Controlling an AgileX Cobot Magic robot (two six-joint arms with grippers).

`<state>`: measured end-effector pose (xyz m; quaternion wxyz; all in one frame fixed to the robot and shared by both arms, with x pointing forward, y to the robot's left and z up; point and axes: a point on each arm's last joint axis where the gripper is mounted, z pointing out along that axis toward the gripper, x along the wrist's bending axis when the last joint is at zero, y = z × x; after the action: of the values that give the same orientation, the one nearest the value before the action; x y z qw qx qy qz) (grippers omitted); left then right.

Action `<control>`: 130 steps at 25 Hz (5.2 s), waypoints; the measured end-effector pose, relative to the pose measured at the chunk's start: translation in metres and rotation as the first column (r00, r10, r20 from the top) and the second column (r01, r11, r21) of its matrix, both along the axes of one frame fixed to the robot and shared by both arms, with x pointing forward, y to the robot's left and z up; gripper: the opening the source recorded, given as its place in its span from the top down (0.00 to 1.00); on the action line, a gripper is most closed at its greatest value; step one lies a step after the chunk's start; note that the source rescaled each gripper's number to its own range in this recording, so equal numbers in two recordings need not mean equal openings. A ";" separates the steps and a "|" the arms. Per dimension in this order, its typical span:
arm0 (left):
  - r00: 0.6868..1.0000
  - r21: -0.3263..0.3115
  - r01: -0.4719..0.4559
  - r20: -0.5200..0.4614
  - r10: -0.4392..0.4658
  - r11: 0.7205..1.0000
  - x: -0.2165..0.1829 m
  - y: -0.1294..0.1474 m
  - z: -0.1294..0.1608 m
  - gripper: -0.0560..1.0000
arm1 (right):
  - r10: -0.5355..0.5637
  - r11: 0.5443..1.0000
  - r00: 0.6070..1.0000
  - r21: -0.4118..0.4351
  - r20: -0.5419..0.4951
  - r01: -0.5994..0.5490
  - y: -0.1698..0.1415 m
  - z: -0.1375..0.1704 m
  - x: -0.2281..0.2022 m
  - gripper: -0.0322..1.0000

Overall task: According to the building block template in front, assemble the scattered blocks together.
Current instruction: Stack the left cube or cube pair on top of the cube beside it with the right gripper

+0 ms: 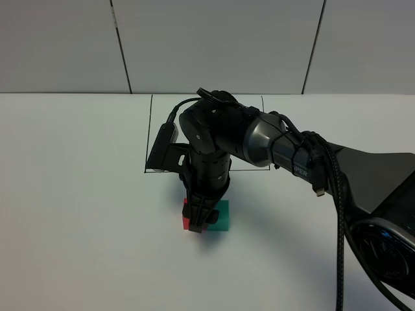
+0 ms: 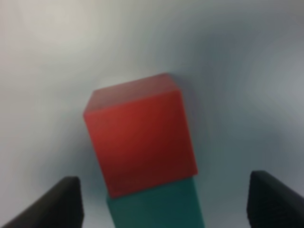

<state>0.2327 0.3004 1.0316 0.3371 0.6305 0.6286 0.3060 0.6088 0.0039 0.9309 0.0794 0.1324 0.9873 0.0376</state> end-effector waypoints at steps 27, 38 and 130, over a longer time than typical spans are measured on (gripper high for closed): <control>1.000 0.000 0.000 0.000 0.000 1.000 0.000 0.000 0.000 0.20 | -0.019 1.000 0.999 -0.005 -0.034 0.018 -0.001 -0.035 0.008 0.13; 1.000 0.000 0.000 0.000 0.000 1.000 0.000 0.000 0.000 0.20 | -0.027 1.000 0.998 0.003 -0.060 0.027 -0.003 -0.041 0.009 0.16; 1.000 0.000 0.000 0.000 0.000 1.000 0.000 0.000 0.000 0.20 | -0.952 0.142 0.178 0.154 -0.250 0.978 -0.027 -0.023 0.026 0.93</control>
<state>0.2327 0.3004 1.0316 0.3371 0.6305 0.6286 0.3060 0.6351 -0.0228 0.9074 0.0196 0.7442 0.6584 0.1111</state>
